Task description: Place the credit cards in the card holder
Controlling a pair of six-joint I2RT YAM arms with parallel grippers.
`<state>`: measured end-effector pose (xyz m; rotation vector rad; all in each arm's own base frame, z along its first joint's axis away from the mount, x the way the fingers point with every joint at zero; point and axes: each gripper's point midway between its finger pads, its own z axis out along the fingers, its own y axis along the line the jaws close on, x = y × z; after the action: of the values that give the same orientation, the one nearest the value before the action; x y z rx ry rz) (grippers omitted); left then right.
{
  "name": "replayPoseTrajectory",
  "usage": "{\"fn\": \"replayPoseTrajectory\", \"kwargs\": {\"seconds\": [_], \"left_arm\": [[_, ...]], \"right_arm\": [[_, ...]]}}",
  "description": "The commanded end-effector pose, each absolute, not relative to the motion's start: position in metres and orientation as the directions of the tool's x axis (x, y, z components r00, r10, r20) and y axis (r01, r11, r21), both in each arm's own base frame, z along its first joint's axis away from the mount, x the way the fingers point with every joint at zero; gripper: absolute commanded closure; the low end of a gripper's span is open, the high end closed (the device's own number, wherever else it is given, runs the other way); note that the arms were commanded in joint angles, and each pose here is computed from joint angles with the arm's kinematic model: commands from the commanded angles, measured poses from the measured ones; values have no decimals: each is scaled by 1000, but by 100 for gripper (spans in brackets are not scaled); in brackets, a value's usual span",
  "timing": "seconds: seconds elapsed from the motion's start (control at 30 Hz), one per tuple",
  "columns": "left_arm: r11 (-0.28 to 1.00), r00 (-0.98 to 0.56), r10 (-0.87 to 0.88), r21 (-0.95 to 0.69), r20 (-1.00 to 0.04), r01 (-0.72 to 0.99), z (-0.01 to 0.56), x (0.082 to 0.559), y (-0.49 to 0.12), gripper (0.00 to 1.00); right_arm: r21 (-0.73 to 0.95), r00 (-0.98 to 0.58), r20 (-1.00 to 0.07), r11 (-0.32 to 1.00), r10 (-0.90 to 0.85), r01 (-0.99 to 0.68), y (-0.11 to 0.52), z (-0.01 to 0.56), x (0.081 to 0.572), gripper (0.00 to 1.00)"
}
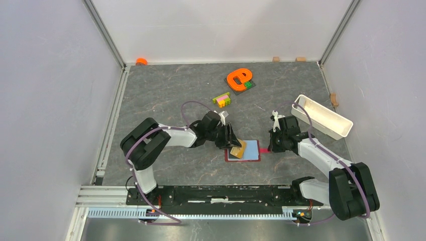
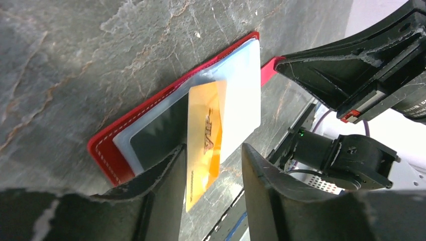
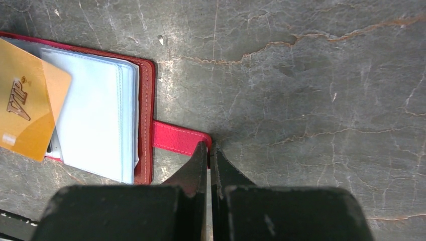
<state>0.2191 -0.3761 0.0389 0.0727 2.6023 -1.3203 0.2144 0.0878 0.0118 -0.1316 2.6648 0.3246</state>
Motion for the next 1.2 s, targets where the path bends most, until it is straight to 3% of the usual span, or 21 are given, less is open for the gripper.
{"fn": "replayPoseTrajectory", "kwargs": {"seconds": [0.0,0.53,1.17], "left_arm": [[678,-953,4,-699,-304,226,45,222,-360,46],[671,-964,51,-706,-260,226,40,203,-371,46],[626,-960,2,-748,-279,219,43,206,-389,46]], "right_arm": [[174,-885,-462,974,-49,-145,82,16,218,100],[185,-885,-463,971,-50,-151,84,16,219,100],[186,-887,-459,971,-50,-151,83,14,216,100]]}}
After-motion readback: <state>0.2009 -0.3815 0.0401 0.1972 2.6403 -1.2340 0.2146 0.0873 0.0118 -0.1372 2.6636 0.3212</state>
